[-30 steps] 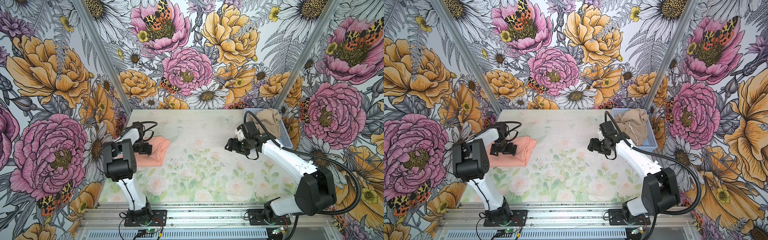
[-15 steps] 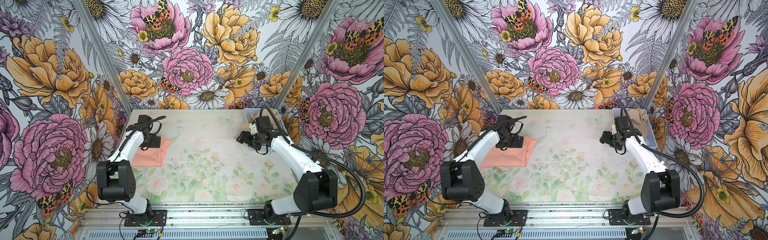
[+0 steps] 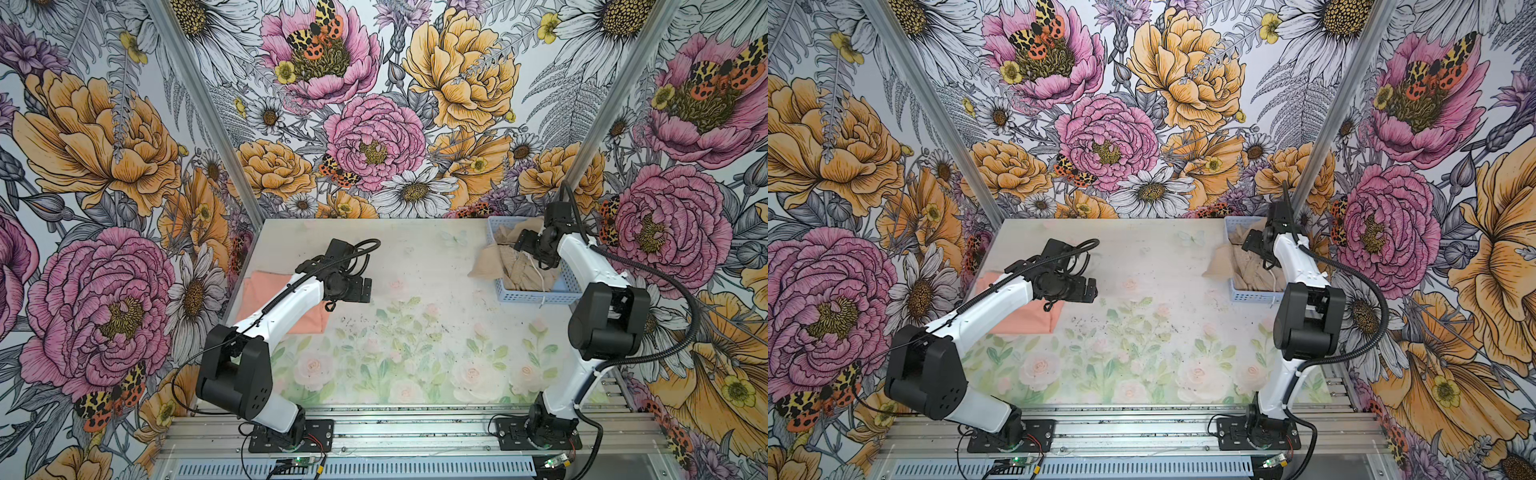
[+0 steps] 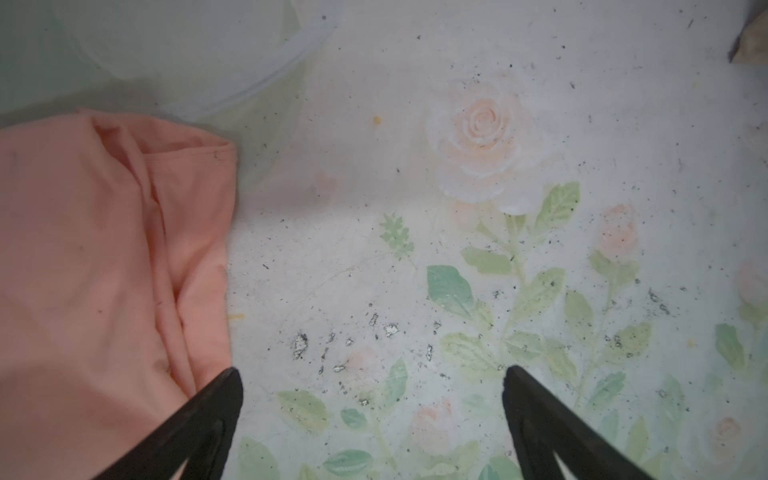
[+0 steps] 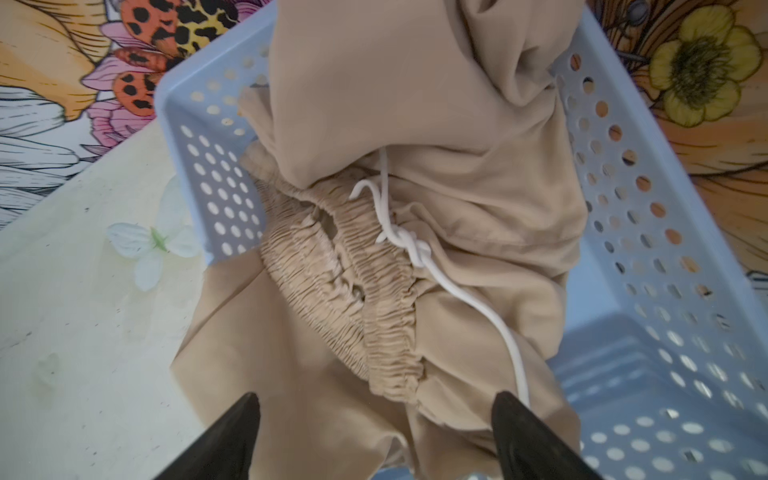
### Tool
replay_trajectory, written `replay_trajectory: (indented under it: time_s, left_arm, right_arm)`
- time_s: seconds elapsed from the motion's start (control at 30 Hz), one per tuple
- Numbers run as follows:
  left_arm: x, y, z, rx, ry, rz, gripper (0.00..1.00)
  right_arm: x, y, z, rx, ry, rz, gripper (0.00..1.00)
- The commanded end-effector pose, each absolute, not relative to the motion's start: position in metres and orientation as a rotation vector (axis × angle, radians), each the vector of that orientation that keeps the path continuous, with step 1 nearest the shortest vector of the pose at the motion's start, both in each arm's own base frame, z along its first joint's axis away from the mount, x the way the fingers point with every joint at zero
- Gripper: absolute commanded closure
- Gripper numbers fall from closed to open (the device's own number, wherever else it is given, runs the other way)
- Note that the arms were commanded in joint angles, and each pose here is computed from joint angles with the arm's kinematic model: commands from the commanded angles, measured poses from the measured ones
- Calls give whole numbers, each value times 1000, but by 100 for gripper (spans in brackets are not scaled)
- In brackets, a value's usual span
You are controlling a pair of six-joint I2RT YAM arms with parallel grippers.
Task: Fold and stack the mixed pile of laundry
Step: 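Release the pink shirt with the left gripper while the right grasps the beige trousers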
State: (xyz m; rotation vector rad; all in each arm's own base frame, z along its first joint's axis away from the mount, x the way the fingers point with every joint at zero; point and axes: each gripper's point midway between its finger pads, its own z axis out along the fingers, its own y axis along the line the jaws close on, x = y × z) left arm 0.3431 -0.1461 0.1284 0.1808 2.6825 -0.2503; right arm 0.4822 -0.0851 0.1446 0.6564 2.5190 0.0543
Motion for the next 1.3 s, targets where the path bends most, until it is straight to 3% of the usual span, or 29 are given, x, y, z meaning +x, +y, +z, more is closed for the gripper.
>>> replay_trajectory:
  time_s: [0.0,0.17,0.23,0.47,0.67,1.27]
  left_arm:
    - [348,-163,127,171,2669,-311,1]
    - [343,-166,123,191,2680,-308,1]
    - [342,-166,121,194,2685,-305,1]
    - [344,-167,119,208,2689,-303,1]
    - [344,-172,127,205,2668,-316,1]
    - [341,-175,170,177,2555,-365,1]
  right_arm:
    - [504,-96,127,620,2540,-29,19]
    - [513,-93,82,627,2621,-6,30]
    - [513,-92,69,628,2648,-2,39]
    - [512,-96,71,625,2642,-28,100]
    - [502,-96,133,613,2530,-23,100]
    - [416,-40,459,357,1910,284,100]
